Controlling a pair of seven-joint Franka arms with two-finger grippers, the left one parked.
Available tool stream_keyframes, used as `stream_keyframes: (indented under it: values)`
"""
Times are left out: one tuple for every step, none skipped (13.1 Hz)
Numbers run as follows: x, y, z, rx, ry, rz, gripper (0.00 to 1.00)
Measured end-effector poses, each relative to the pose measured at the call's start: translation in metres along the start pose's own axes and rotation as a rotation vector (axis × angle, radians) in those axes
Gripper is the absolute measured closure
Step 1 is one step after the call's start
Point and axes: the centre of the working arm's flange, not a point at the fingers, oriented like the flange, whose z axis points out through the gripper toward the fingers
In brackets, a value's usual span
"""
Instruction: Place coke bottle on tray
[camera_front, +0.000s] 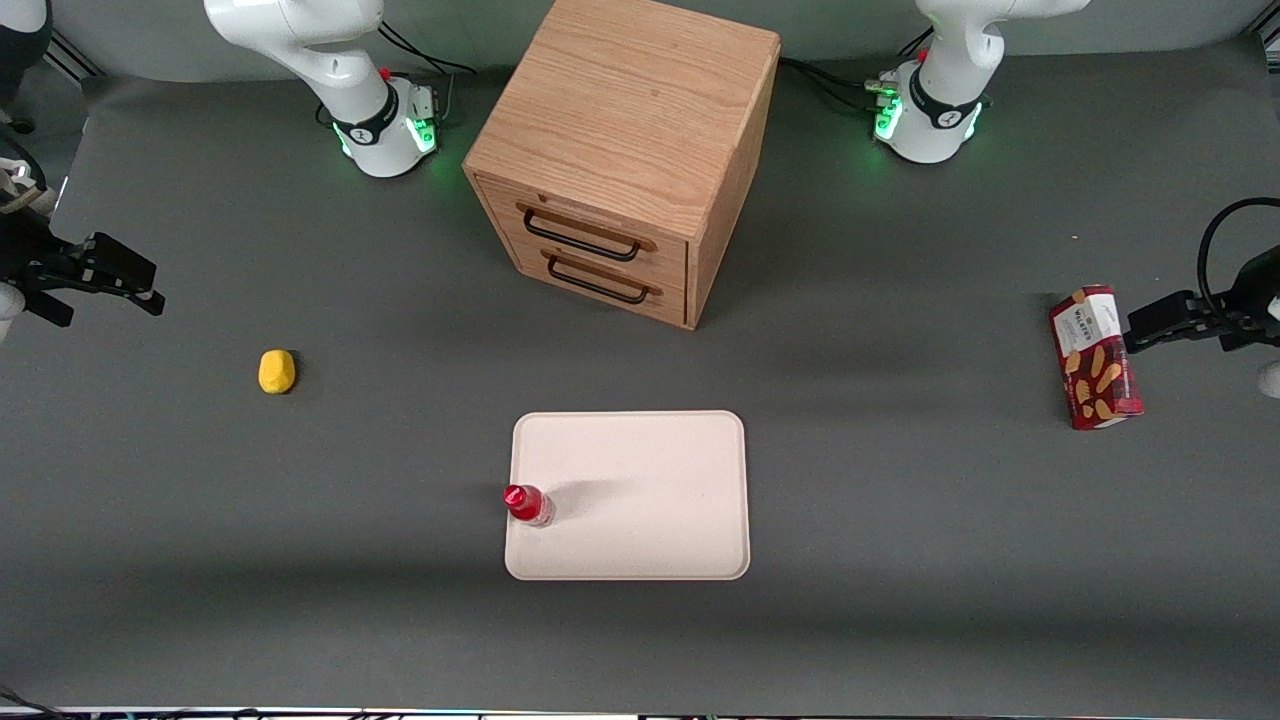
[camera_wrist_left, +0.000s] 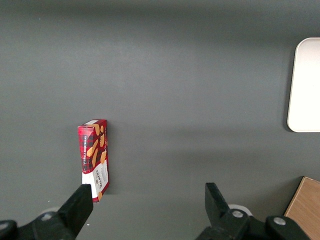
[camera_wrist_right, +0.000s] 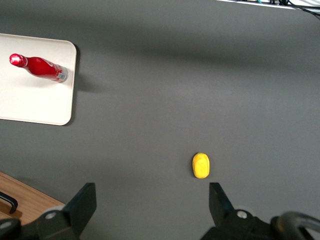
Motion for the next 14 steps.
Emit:
stream_keyframes:
  values:
    - [0.0,0.002,-0.001,0.0,0.001,0.017,0.0]
    - [-0.001,0.003,-0.001,0.0,0.002,0.03,0.0]
    - [-0.001,0.003,-0.002,0.0,0.001,0.036,0.0]
    - [-0.003,0.004,-0.001,0.0,-0.008,0.039,0.0]
    - [-0.005,0.005,-0.001,0.002,-0.024,0.041,0.0]
    - [-0.007,0.005,-0.001,0.003,-0.038,0.041,0.0]
    - [-0.01,0.005,-0.001,0.004,-0.048,0.041,0.0]
    - [-0.01,0.005,-0.002,0.004,-0.049,0.04,0.0]
    - [-0.011,0.005,-0.003,0.005,-0.048,0.034,0.0]
    - [-0.011,0.005,-0.003,0.005,-0.048,0.025,0.0]
    - [-0.011,0.005,-0.003,0.005,-0.049,0.022,0.0]
    - [-0.011,0.006,-0.003,0.005,-0.05,0.023,0.0]
    - [-0.011,0.007,-0.003,0.005,-0.05,0.023,0.0]
    - [-0.011,0.008,-0.003,0.005,-0.051,0.024,0.0]
